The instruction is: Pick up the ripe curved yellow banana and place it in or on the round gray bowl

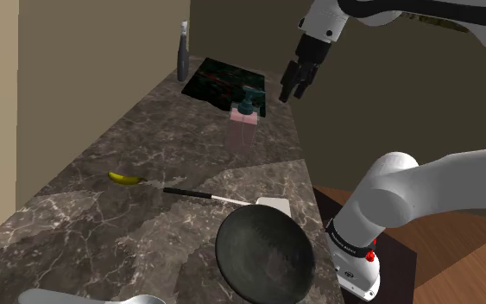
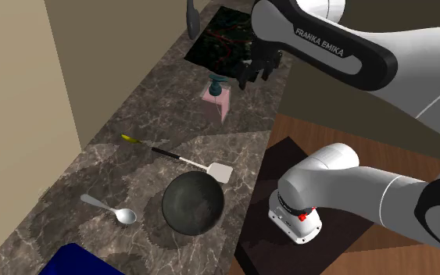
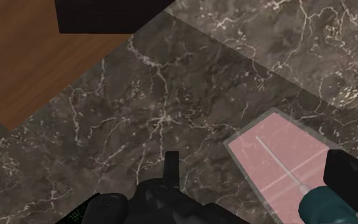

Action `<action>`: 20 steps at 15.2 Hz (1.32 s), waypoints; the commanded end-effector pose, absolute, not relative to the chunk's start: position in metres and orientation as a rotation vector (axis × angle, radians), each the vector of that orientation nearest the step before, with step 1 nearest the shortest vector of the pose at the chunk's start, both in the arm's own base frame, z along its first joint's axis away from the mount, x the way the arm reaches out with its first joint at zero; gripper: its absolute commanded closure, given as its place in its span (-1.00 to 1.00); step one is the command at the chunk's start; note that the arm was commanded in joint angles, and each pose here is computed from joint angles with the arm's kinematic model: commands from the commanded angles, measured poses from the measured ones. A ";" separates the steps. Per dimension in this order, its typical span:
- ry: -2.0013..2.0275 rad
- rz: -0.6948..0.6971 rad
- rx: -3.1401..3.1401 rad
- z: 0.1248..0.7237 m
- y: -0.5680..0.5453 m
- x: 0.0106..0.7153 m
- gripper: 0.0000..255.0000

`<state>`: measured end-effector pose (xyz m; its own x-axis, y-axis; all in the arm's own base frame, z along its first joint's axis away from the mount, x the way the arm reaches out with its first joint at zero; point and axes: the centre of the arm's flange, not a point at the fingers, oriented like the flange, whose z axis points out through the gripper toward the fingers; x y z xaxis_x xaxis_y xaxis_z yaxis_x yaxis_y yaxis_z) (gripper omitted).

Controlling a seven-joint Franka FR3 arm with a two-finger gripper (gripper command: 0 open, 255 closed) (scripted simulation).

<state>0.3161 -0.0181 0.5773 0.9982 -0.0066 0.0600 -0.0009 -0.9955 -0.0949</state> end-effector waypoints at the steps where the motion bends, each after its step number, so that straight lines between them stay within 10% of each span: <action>1: 0.006 -0.092 -3.045 0.577 -0.018 0.316 -1.00; 20: -0.505 -0.038 -3.000 0.512 0.196 0.432 -1.00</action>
